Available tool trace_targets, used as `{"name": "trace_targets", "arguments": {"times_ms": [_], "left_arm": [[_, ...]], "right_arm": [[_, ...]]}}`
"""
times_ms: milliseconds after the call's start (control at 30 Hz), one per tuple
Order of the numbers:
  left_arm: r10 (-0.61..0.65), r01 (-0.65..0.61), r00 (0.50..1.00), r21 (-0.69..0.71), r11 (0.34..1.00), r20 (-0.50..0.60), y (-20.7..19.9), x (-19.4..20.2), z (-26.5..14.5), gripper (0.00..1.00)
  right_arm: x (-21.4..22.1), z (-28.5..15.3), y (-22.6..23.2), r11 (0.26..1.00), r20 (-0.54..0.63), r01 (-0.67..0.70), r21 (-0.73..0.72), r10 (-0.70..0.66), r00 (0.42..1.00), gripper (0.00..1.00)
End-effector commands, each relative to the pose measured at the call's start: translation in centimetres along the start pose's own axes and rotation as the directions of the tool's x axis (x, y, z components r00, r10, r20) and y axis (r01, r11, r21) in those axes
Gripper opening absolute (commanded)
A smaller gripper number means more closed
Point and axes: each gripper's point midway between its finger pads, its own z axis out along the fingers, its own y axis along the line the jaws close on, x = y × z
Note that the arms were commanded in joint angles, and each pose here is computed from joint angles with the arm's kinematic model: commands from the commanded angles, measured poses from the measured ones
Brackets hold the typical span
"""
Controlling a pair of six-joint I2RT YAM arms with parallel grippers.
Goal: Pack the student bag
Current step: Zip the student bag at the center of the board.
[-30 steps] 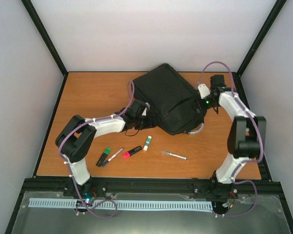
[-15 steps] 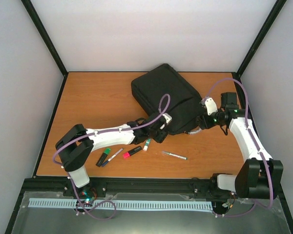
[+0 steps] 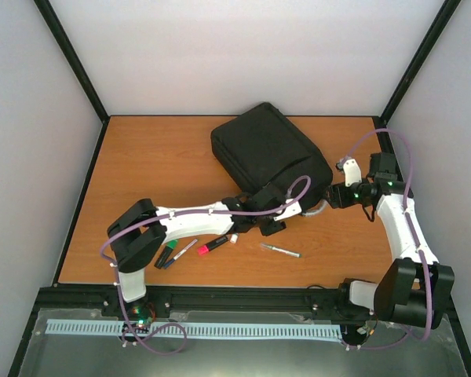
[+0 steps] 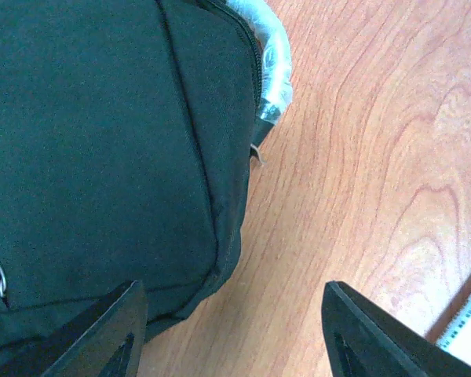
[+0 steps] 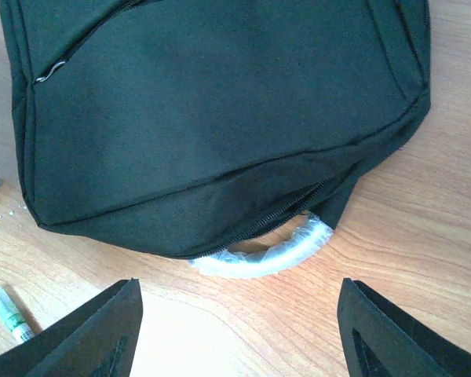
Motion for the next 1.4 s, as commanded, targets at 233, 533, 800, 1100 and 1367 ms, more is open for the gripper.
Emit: {"name": "trace_targets", "arguments": {"times_ms": [233, 533, 800, 1100, 1367], "left_arm": [[0.187, -0.191, 0.982, -0.132, 0.973, -0.038, 0.9, -1.6, 2.9, 0.60], [0.182, -0.188, 0.982, -0.261, 0.947, -0.050, 2.8, -2.3, 4.4, 0.31], [0.108, -0.093, 0.992, -0.202, 0.975, 0.066, 2.4, -5.9, 4.0, 0.01], [-0.043, 0.059, 0.973, -0.062, 0.996, 0.227, 2.5, -10.2, 2.8, 0.01], [-0.179, 0.168, 0.934, 0.061, 0.984, 0.310, 3.5, -12.8, 1.6, 0.01]], "right_arm": [[0.3, -0.6, -0.8, 0.999, 0.034, -0.046, -0.009, 0.046, 0.998, 0.70], [0.7, -0.3, -0.8, 0.999, 0.025, -0.047, -0.017, 0.048, 0.999, 0.69], [0.5, -0.9, -0.8, 1.000, 0.038, 0.002, -0.015, -0.002, 0.999, 0.64], [1.5, -2.4, 0.7, 0.980, 0.046, 0.201, -0.009, -0.201, 0.979, 0.52], [3.2, -0.3, 1.6, 0.961, 0.032, 0.249, -0.120, -0.247, 0.969, 0.36]]}}
